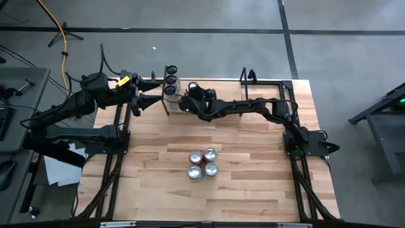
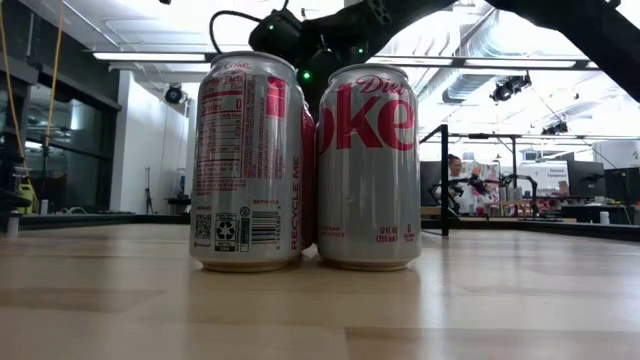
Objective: Place canned beverage on shelf
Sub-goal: Put the top orange soda can on the shelf
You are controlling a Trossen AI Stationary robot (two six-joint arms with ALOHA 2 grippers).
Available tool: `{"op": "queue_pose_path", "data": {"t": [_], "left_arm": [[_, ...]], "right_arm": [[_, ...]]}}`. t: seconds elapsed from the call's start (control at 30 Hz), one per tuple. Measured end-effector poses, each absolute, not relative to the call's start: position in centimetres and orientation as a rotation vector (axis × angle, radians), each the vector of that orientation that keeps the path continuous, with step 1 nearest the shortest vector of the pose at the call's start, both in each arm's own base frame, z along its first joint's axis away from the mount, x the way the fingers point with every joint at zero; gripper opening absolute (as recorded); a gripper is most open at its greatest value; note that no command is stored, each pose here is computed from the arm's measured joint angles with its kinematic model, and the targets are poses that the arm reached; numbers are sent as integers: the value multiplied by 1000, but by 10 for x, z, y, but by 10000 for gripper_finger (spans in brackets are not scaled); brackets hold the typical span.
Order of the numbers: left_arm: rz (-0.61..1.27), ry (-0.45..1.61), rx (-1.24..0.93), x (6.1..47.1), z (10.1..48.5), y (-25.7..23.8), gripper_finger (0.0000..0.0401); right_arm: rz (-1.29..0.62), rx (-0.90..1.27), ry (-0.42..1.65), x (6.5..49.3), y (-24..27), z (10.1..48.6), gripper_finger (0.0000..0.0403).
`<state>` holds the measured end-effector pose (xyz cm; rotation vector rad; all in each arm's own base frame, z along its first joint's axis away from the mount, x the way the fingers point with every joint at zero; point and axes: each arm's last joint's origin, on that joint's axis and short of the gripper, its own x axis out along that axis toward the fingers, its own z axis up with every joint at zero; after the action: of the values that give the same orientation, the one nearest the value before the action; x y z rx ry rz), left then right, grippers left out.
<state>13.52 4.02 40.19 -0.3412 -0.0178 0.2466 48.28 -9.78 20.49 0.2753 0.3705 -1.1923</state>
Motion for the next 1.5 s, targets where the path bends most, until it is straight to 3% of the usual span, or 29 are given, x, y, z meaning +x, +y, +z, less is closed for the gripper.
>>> {"op": "queue_pose_path", "data": {"t": [0.33,0.57,0.73,0.97,1.3,1.5], "left_arm": [[247,-18,-341,135,402,40,304],[247,-17,-329,135,402,40,304],[253,-14,-304,135,402,40,304],[272,-17,-304,135,402,41,304],[273,-16,-305,135,402,41,304],[289,-19,-304,135,402,41,304]], "right_arm": [[-1136,373,416,479,-121,202,371],[-1086,387,529,470,-128,204,273],[-999,207,649,464,-131,215,273],[-658,149,721,456,-144,231,273],[-527,248,469,406,-148,228,273],[-492,215,448,410,-150,222,273]]}}
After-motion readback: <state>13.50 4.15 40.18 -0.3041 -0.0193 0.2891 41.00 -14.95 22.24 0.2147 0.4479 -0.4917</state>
